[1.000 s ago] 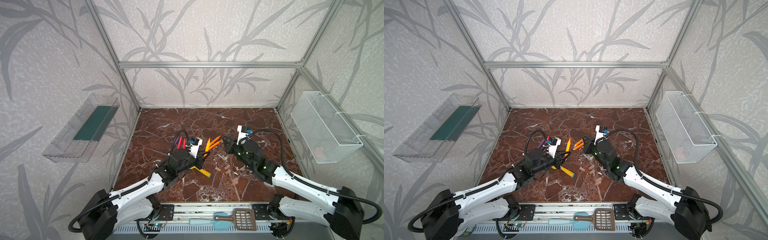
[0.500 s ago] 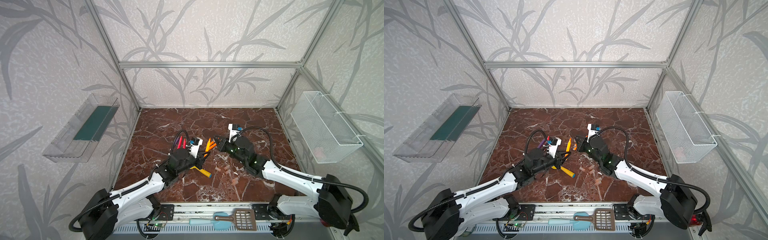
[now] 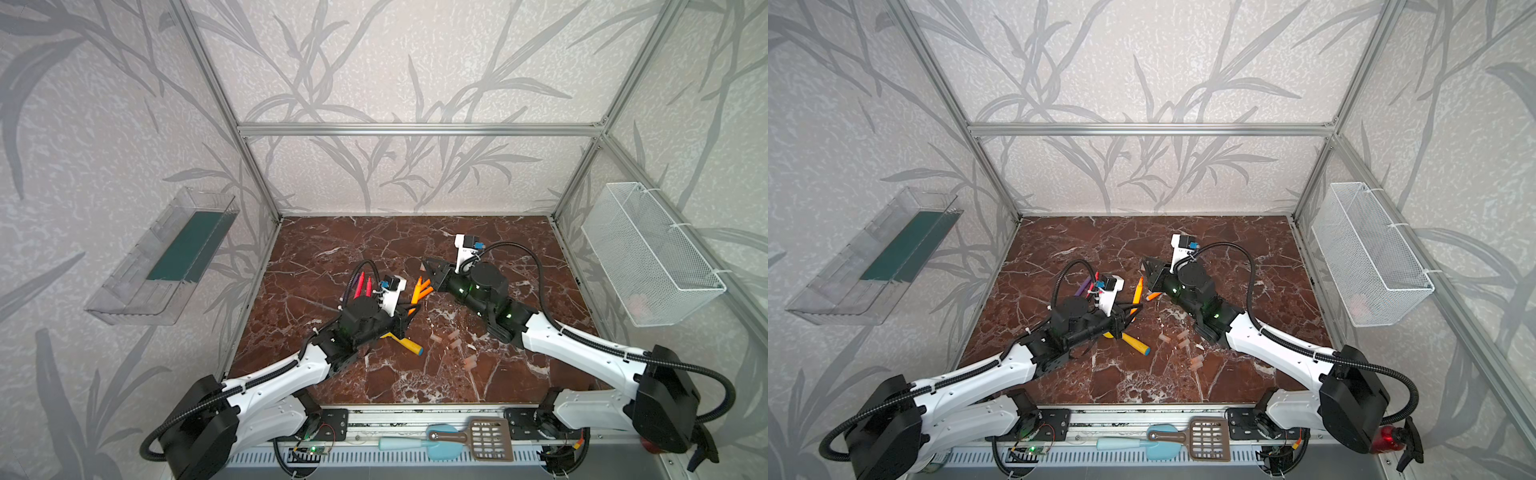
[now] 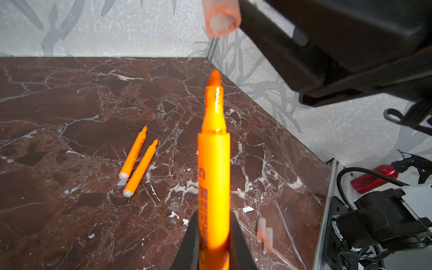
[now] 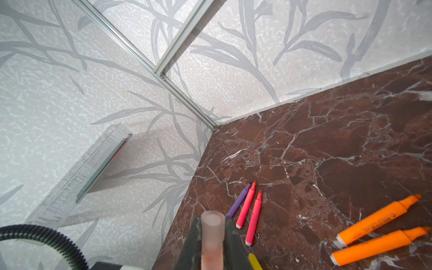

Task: Insert the pens into the pen caps
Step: 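Lower the cap onto the highlighter tip held upright by the left gripper, then press the cap down onto the highlighter and open the right gripper, then withdraw the right gripper while the left gripper lowers the capped highlighter to the table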

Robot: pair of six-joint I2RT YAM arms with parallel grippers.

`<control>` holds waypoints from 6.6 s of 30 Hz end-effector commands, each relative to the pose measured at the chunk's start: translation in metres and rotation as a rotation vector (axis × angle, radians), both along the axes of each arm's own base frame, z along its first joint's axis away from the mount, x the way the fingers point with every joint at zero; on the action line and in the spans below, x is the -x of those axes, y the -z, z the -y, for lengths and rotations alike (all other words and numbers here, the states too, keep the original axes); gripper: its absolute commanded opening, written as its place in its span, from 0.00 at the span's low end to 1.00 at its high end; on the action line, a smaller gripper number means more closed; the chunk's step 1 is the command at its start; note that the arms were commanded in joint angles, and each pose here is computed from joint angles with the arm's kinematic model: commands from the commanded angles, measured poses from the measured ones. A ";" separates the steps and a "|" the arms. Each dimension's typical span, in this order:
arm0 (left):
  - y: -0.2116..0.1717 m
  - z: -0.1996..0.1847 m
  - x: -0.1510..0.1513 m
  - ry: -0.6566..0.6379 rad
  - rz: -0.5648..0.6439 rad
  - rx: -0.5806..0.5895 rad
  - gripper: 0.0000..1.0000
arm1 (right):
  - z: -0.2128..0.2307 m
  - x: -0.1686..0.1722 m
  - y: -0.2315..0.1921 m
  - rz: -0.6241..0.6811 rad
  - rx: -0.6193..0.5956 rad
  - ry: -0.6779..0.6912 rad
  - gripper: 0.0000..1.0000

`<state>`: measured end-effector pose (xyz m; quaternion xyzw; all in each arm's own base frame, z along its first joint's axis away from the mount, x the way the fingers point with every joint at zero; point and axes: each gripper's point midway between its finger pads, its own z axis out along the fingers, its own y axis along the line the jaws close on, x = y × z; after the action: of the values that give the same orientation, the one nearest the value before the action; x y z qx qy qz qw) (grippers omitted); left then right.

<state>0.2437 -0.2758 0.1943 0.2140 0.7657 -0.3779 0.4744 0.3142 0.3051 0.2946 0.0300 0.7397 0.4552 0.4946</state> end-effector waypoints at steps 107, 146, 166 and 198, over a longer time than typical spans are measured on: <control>-0.025 0.000 0.005 0.057 0.028 0.116 0.00 | -0.032 0.008 0.012 0.006 0.139 -0.138 0.18; -0.102 -0.032 -0.061 -0.234 0.131 -0.003 0.00 | 0.006 0.121 0.106 -0.095 0.246 -0.156 0.16; 0.099 -0.053 -0.088 -0.428 -0.353 -0.353 0.00 | 0.285 0.020 0.129 -0.204 0.590 0.712 0.87; 0.174 -0.068 -0.157 -0.540 -0.516 -0.693 0.24 | 0.291 0.016 0.165 -0.227 0.514 0.687 0.90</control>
<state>0.3973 -0.2116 0.0211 0.0509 0.9645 -0.0170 0.2585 0.2979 0.0134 0.1265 0.2048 0.8303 0.0577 0.5152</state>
